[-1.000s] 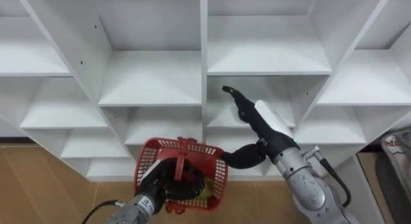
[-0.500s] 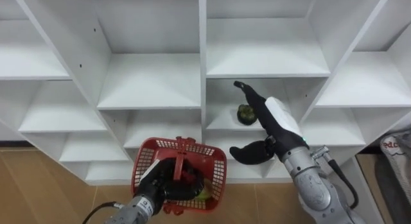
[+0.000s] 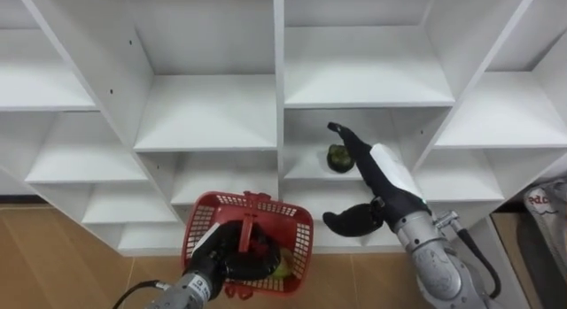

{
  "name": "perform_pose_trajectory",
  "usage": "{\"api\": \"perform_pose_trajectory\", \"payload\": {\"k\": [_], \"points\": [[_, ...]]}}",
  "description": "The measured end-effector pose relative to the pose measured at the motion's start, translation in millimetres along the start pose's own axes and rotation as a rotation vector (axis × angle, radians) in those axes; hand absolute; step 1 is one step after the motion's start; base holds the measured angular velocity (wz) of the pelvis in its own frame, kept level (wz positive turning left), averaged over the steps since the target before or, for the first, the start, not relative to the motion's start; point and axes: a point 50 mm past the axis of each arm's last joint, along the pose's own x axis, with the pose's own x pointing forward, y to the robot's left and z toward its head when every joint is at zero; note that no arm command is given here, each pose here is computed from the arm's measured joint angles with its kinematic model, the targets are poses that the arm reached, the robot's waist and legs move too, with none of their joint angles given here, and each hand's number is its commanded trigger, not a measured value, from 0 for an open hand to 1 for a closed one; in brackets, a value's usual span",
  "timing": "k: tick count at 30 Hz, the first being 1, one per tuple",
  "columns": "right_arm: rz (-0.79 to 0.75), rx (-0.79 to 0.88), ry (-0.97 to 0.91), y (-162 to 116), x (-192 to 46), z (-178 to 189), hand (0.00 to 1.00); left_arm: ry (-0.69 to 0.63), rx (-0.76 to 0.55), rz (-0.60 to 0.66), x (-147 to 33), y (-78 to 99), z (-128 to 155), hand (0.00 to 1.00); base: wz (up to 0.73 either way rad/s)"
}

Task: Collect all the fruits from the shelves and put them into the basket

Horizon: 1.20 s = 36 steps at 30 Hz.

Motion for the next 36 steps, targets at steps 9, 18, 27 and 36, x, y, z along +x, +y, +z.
{"api": "perform_pose_trajectory", "payload": {"k": [9, 18, 27, 36], "points": [[-0.042, -0.013, 0.054, -5, 2, -14, 0.00, -0.001, -0.004, 0.032, -1.5, 7.5, 0, 1.00, 0.04], [-0.194, -0.102, 0.073, -28, 33, -24, 0.00, 0.020, -0.004, 0.056, -2.2, 14.1, -3, 1.00, 0.08], [-0.350, -0.098, 0.074, -49, 40, -27, 0.00, 0.015, 0.001, 0.089, -1.7, 20.2, -1, 1.00, 0.02], [-0.518, -0.089, 0.040, -75, 48, -18, 0.00, 0.028, 0.013, 0.088, 2.8, 22.2, 1, 1.00, 0.07]]}}
